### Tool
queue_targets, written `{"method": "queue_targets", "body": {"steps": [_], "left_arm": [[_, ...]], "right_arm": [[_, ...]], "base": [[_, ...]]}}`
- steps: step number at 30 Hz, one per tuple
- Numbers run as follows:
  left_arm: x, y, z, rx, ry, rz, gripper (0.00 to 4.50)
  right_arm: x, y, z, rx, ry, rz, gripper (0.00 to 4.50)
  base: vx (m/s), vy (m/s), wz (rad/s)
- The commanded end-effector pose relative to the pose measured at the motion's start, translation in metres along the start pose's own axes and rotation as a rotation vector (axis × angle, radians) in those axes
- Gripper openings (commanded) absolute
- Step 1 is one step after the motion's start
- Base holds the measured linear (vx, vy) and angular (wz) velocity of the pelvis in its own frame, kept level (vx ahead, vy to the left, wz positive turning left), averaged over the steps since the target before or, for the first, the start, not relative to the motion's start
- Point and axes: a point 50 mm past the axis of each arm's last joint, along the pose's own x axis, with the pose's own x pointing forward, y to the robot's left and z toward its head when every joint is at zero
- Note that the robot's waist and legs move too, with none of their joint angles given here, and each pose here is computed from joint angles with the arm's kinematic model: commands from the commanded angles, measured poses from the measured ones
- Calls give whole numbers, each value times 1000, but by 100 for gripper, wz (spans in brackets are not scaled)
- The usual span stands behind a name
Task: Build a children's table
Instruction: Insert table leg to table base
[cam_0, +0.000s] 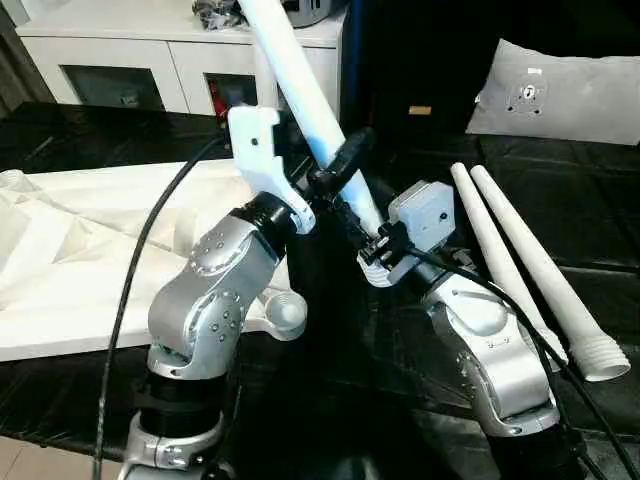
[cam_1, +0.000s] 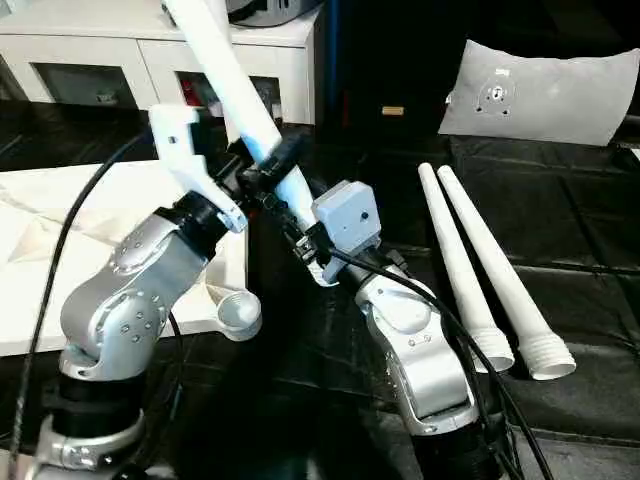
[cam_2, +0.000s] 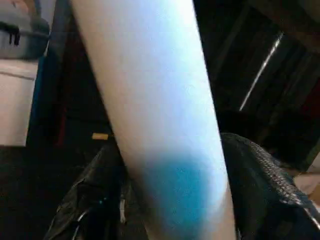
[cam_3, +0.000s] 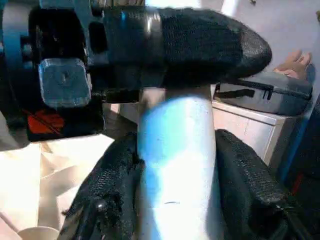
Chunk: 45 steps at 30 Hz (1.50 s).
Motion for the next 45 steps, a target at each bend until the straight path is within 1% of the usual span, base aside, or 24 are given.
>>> {"method": "queue_targets", "body": {"steps": [1,2,5,9,13,17,21,23,25,26,27,29,30,31,32,37,38,39,40,41,43,44,45], "left_arm": [[-2,-1,6,-21,-22,0,251],[-3,-2,6,-48,-34,-1,244],[-3,-3,7,-55,-38,-2,243],[-2,-3,3,-58,-17,-3,243],[-3,0,-2,-79,14,29,243],[-4,2,-3,-109,14,40,243],[-4,0,-2,-155,6,17,243],[-4,-2,-1,-209,-4,-3,243],[-4,-2,2,-327,-36,-25,243],[-4,-1,3,-365,-46,-30,243],[-4,-1,3,-365,-46,-30,243],[-4,1,6,-428,-69,-35,243],[-4,1,6,-436,-72,-36,236],[-4,2,8,-473,-83,-41,236],[-4,2,10,-558,-107,-53,207],[-4,3,11,-645,-123,-49,206],[-4,3,11,-690,-129,-49,205],[-4,3,11,-690,-129,-49,205],[-5,4,11,-715,-128,-52,205],[-5,4,11,-713,-116,-58,205],[-7,5,10,-661,-99,-53,205],[-7,6,8,-513,-48,-47,205],[-7,6,8,-513,-48,-47,205]], "right_arm": [[-1,0,0,-7,-10,-10,184],[0,0,0,-10,-11,-13,184],[0,0,-1,-14,-11,-13,184],[1,0,-1,-19,-12,-7,184],[2,2,-1,-39,-12,9,184],[3,3,-2,-40,-13,8,184],[3,3,-2,-36,-14,8,184],[3,3,-2,-14,-18,2,184],[4,3,-2,-7,-19,12,184],[4,3,-2,-9,-19,18,184],[4,3,-2,-9,-19,18,184],[3,4,-2,-9,-16,30,184],[3,4,-2,-8,-16,31,184],[3,5,-2,-4,-16,37,184],[3,7,-2,1,-16,48,184],[3,8,-2,2,-15,59,184],[3,9,-2,2,-15,63,184],[3,9,-2,2,-15,63,184],[3,9,-2,2,-15,68,184],[3,10,-2,2,-14,72,184],[4,11,-2,1,-12,79,184],[4,11,-2,2,-10,82,184],[4,11,-2,2,-10,82,184]], "base": [[0,0,0],[0,0,0],[0,0,0],[0,0,0],[0,0,0],[0,0,0],[0,0,0],[0,0,0],[0,0,0],[0,0,0],[0,0,0],[0,0,0],[0,0,0],[0,0,0],[0,0,0],[0,0,0],[0,0,0],[0,0,0],[0,0,0],[0,0,0],[0,0,0],[0,0,0],[0,0,0]]}}
